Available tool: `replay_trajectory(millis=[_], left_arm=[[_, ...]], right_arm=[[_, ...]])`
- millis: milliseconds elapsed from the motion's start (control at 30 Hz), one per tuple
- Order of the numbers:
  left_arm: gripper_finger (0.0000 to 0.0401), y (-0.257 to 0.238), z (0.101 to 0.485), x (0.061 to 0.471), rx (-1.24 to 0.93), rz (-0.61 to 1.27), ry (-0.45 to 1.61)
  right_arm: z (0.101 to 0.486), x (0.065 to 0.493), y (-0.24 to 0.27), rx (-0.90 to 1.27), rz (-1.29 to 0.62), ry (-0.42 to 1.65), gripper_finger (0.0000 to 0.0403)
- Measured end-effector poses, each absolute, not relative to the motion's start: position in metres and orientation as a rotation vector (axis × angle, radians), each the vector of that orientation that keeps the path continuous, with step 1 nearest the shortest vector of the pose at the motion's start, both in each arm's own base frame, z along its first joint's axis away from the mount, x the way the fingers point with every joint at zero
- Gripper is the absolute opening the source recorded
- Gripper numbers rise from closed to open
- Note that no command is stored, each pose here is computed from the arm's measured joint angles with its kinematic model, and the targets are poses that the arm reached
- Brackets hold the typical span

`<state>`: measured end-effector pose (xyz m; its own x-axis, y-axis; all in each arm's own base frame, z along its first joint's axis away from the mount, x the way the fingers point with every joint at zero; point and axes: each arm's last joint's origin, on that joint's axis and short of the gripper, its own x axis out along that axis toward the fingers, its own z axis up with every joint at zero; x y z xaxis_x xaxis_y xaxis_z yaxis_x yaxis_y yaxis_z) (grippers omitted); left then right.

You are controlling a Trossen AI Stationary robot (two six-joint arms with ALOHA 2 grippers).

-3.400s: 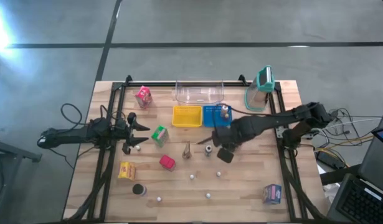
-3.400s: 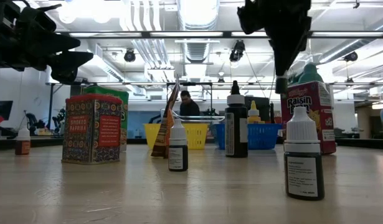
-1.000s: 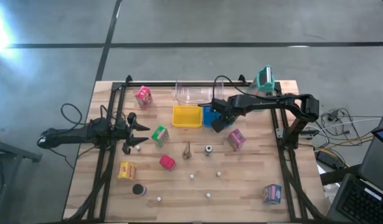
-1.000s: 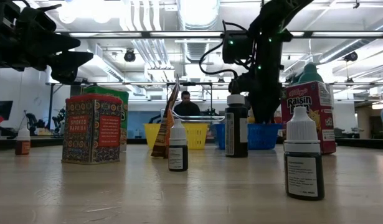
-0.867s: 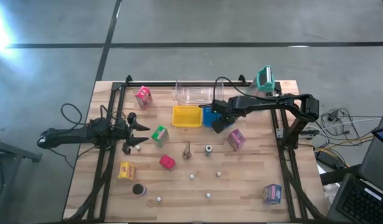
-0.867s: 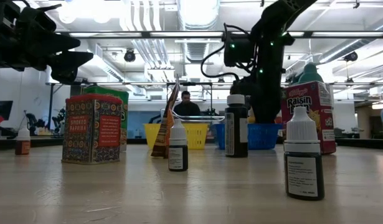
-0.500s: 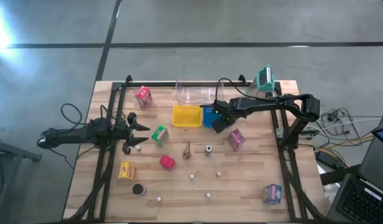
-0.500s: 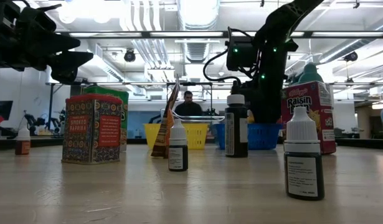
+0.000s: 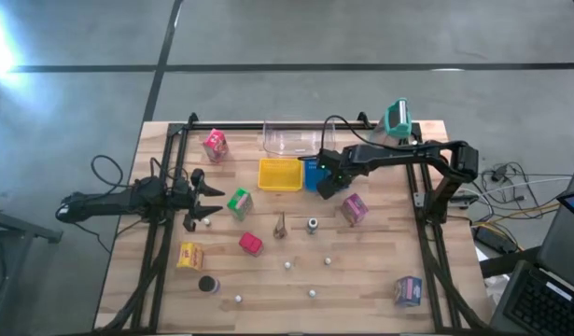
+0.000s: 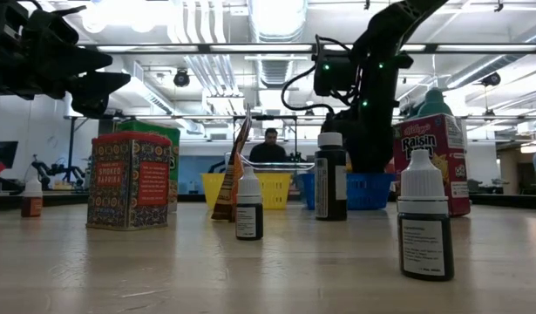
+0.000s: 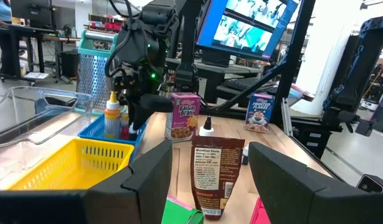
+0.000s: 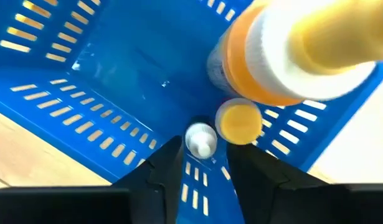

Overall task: Pick & Place Kitchen Items
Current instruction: Put the green food coloring bottle into the blue bin

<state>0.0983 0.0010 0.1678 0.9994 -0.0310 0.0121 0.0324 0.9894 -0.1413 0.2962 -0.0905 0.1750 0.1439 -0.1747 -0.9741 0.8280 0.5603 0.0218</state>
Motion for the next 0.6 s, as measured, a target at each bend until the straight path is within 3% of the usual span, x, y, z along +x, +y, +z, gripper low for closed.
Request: replay_trajectory(millis=[333, 600], left_arm=[[0.0218, 0.001, 0.168, 0.098, -0.142, -0.032, -0.010], [0.0218, 0.001, 0.168, 0.098, -0.142, -0.032, -0.010]], right_arm=[[0.177, 0.294, -0.090, 0.660, -0.809, 1.236, 0.0155], [0.192, 0.290, -0.089, 0.656, -0.790, 1.187, 0.0146]])
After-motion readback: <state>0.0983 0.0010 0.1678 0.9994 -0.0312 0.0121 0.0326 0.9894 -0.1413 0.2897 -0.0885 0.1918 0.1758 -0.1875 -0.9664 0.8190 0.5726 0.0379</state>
